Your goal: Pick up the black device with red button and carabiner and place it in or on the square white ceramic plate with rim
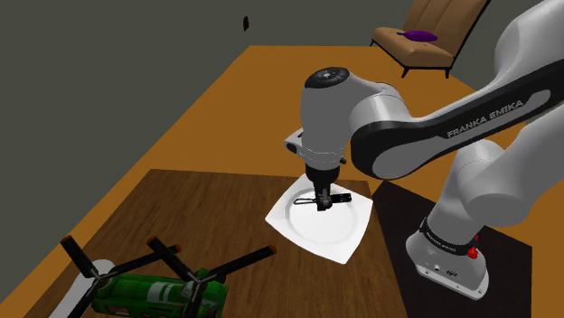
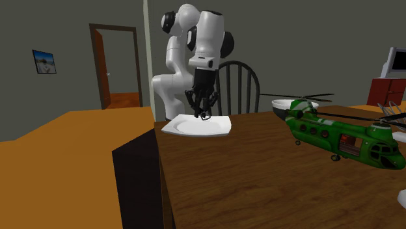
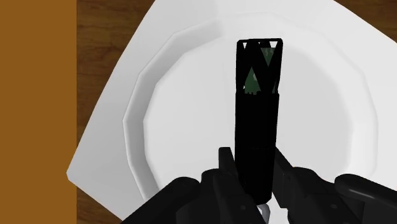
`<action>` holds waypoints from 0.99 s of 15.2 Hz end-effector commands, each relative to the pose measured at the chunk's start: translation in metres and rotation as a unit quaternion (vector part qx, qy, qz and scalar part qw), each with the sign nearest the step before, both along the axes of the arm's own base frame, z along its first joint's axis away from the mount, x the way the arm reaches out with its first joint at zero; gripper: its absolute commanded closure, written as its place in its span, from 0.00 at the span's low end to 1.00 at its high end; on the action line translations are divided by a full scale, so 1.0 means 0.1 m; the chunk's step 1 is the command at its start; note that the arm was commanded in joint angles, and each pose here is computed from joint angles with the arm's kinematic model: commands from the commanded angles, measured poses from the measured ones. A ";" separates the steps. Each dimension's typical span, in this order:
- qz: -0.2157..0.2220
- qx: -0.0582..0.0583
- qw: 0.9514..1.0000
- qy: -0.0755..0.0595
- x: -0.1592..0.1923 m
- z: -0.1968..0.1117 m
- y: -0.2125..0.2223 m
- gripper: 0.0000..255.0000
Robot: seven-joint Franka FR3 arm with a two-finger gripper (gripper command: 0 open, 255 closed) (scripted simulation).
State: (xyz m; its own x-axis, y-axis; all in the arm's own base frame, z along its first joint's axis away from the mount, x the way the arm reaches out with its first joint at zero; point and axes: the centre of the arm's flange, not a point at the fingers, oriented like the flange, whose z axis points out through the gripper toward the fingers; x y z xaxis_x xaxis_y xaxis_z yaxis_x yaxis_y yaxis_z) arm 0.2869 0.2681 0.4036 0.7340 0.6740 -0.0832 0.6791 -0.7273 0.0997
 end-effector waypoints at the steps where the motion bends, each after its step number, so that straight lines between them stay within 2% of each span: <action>1: 0.000 0.000 1.000 0.000 -0.01 -0.12 0.01 1.00; 9: 0.000 0.000 1.000 0.000 0.00 -0.12 0.01 1.00; 10: 0.000 0.000 1.000 0.000 0.00 -0.12 0.01 0.00; 15: 0.000 0.000 1.000 0.000 0.00 -0.12 0.01 0.00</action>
